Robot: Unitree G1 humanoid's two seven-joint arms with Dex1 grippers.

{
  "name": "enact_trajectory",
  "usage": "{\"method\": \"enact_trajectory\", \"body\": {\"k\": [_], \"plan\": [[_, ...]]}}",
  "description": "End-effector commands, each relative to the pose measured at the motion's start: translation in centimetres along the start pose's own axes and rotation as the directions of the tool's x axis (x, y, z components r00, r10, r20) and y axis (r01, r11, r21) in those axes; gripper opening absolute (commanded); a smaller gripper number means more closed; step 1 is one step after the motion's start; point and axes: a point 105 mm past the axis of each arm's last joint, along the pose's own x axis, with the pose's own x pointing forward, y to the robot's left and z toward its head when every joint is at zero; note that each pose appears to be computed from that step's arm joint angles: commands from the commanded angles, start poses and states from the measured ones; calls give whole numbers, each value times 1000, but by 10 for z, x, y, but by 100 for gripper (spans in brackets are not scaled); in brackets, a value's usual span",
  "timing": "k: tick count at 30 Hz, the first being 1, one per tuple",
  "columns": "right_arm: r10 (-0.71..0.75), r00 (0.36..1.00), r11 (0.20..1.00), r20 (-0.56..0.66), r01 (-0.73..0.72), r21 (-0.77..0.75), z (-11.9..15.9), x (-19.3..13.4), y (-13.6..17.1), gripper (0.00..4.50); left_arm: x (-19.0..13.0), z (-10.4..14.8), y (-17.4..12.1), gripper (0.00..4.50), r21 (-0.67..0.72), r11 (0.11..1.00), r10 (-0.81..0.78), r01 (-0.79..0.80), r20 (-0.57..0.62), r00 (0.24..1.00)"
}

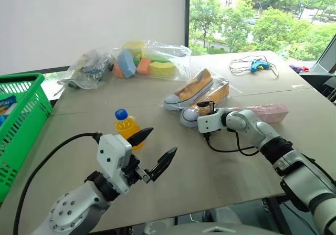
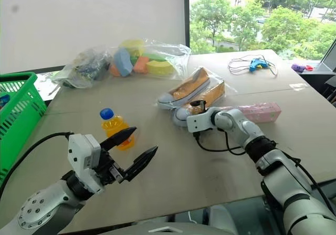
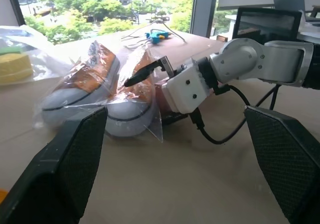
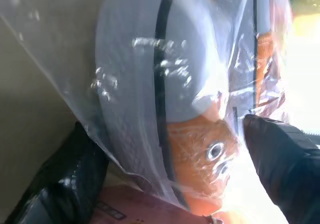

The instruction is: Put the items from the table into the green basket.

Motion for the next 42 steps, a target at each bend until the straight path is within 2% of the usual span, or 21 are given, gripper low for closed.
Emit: {"method": "enact_trajectory", "body": {"k": [1,4,6,10,13,16,18,20,24,29,33,35,37,40,42], "plan": [[25,998,1000,-59,-25,7,-16,1,8,282,1,8,-7,450,30,999,-10,9,38,999],[1,1000,1000,-18,-1,-9,-8,3,2,158,3,10,-13,450,31,999,-13,12,46,999],[-21,1000,1000,12,21,-15,-3,2,-3,108,5,11,-15,450,31,999,-16,15,54,998],[-207,972,978,115,202,49,17,-12,-54,89,8,15,-18,450,31,999,-22,20,78,997],[-321,930,939,181,287,191,26,-24,-85,81,9,18,-17,450,33,999,-15,12,85,996],[-430,865,891,258,362,274,41,-44,-126,79,8,20,-13,450,35,999,-8,6,82,997],[-504,822,852,265,422,310,43,-58,-156,78,7,21,-11,450,35,999,-8,5,80,997],[-567,782,812,258,478,334,43,-71,-181,78,7,22,-10,450,34,999,-10,8,81,997],[-625,751,776,214,565,280,31,-89,-212,75,10,25,-10,450,34,999,-15,12,86,996],[-706,707,704,43,694,153,-15,-128,-245,69,11,25,-11,450,32,999,-15,12,91,996],[-701,693,704,-167,710,-8,-72,-159,-239,68,12,25,-11,450,30,999,-12,9,93,996],[-635,696,743,-336,668,-20,-116,-176,-217,67,15,25,-12,450,30,1000,-10,7,96,995],[-585,680,762,-442,648,-11,-144,-189,-196,67,17,26,-13,450,30,1000,-9,6,100,995],[-495,695,797,-522,602,45,-166,-187,-168,66,17,26,-12,450,28,1000,-7,5,101,995],[-324,722,854,-611,501,139,-188,-170,-119,66,18,26,-10,450,29,999,-23,20,101,995]]}}
